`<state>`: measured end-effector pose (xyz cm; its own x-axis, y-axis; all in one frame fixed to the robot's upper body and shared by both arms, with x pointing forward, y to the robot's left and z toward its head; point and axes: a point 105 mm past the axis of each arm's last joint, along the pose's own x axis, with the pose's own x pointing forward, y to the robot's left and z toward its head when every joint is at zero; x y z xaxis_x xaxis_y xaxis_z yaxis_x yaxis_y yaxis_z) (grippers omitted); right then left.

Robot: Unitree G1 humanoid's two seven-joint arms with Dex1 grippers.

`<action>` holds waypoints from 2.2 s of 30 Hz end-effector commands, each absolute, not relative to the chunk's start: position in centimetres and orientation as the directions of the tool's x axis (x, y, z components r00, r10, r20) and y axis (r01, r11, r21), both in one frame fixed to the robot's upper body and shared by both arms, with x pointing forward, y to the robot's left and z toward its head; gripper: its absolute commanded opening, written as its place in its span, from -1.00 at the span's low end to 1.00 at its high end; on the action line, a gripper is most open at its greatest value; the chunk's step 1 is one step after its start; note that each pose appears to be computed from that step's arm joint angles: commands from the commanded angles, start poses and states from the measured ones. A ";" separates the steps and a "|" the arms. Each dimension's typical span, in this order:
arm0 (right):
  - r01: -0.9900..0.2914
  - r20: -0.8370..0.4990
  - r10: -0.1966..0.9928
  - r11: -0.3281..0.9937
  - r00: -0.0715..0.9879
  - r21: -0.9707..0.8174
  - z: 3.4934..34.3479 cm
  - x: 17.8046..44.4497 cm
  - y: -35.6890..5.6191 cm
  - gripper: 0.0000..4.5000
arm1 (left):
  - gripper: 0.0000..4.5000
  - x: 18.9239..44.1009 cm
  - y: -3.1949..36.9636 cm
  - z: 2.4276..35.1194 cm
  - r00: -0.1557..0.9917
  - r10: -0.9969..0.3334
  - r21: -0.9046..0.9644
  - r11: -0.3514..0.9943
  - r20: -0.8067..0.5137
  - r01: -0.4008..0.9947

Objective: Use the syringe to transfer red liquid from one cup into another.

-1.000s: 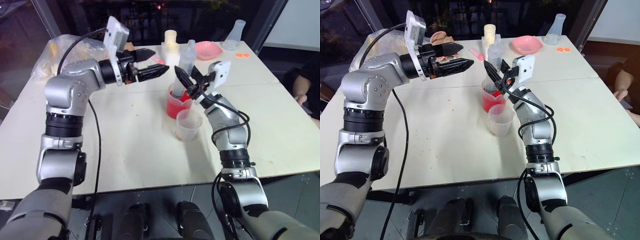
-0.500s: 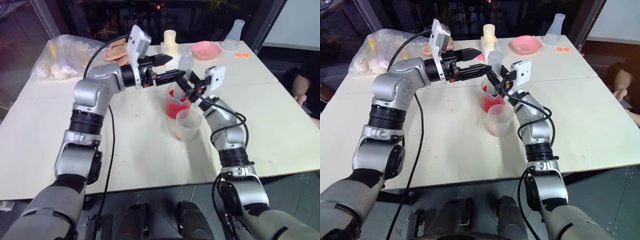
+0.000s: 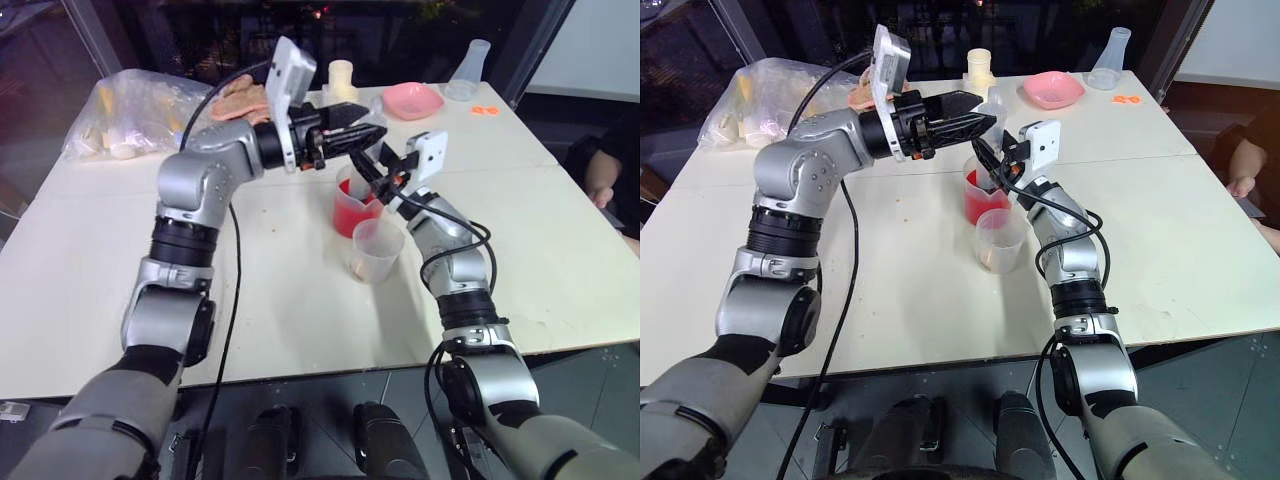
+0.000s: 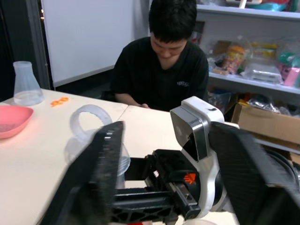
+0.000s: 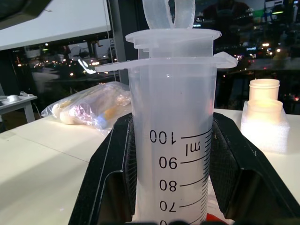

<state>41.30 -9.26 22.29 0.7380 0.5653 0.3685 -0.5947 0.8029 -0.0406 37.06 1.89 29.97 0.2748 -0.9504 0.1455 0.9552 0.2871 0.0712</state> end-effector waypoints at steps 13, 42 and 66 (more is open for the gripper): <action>-0.613 0.418 0.579 0.787 0.700 -0.063 24.0 40.2 -8.8 -0.35 | -0.21 36.9 1.7 31.0 0.282 -0.945 0.124 0.304 0.168 0.944; -0.629 0.412 0.600 0.773 0.686 -0.078 24.2 39.7 -8.6 -0.35 | 0.36 38.2 0.8 30.3 0.331 -0.927 0.096 0.351 0.176 0.931; -0.634 0.401 0.611 0.768 0.682 -0.092 24.0 39.3 -8.2 -0.35 | -0.99 38.6 -0.9 30.1 0.325 -0.930 -0.005 0.329 0.174 0.944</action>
<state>40.01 -9.10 21.73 0.7333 0.5892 0.3393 -0.6138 0.7883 -0.0422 39.32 0.05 28.70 0.3662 -0.9177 0.1538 0.9302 0.3656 -0.0335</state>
